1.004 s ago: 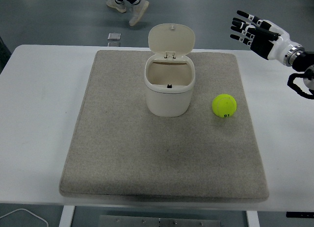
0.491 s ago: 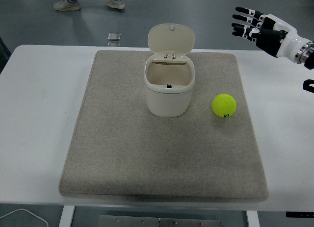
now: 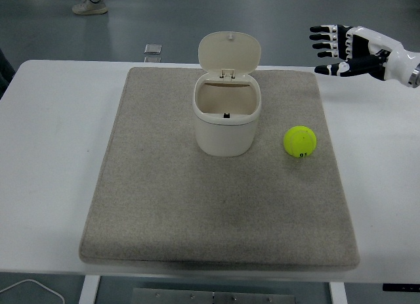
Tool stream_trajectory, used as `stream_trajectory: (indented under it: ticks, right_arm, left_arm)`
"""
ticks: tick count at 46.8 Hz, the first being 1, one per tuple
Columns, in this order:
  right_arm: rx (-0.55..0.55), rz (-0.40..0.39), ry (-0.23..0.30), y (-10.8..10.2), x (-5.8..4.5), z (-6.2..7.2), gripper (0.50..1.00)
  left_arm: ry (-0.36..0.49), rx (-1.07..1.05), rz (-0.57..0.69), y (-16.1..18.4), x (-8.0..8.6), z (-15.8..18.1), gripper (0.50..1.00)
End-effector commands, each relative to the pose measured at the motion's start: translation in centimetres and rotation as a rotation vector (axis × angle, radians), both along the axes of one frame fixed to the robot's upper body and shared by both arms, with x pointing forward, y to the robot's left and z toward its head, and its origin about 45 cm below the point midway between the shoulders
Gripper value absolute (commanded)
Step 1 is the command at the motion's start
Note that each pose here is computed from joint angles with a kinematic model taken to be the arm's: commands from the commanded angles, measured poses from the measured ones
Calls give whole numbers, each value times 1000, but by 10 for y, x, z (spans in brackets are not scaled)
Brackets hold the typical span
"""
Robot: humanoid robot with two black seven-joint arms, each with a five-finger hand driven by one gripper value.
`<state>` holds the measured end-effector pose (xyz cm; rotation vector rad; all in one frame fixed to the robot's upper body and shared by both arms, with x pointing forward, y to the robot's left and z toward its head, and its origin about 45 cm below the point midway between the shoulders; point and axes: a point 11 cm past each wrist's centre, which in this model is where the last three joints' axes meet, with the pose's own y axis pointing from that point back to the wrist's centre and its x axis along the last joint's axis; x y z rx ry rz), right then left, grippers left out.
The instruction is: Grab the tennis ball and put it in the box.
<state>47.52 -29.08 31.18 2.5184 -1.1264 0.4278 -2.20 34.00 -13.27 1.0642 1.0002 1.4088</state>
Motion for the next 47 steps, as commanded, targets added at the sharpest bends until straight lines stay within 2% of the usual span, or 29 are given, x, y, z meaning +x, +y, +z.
stream_trajectory:
  ticks: [1, 16, 20, 25, 29, 37, 47]
  right_arm:
    - [-78, 50, -27, 4, -5, 0, 930]
    - [-271, 172, -77, 21, -16, -9, 928]
    - [-350, 221, -104, 23, -20, -13, 928]
    - [-415, 269, -144, 21, -26, -11, 928]
    - [-446, 287, -161, 18, -29, -9, 928]
    - [-512, 333, -186, 18, -33, -14, 928]
    - [-520, 338, -192, 21, -34, -20, 928]
  left_arm:
    - [-1, -1, 0, 0, 0, 0, 992]
    - [1, -1, -1, 0, -1, 0, 992]
    - [-1, -1, 0, 0, 0, 0, 992]
    - [1, 0, -1, 0, -1, 0, 992]
    - [-1, -1, -1, 0, 0, 0, 992]
    - [1, 0, 1, 0, -1, 0, 992]
    - [1, -1, -1, 0, -1, 0, 992]
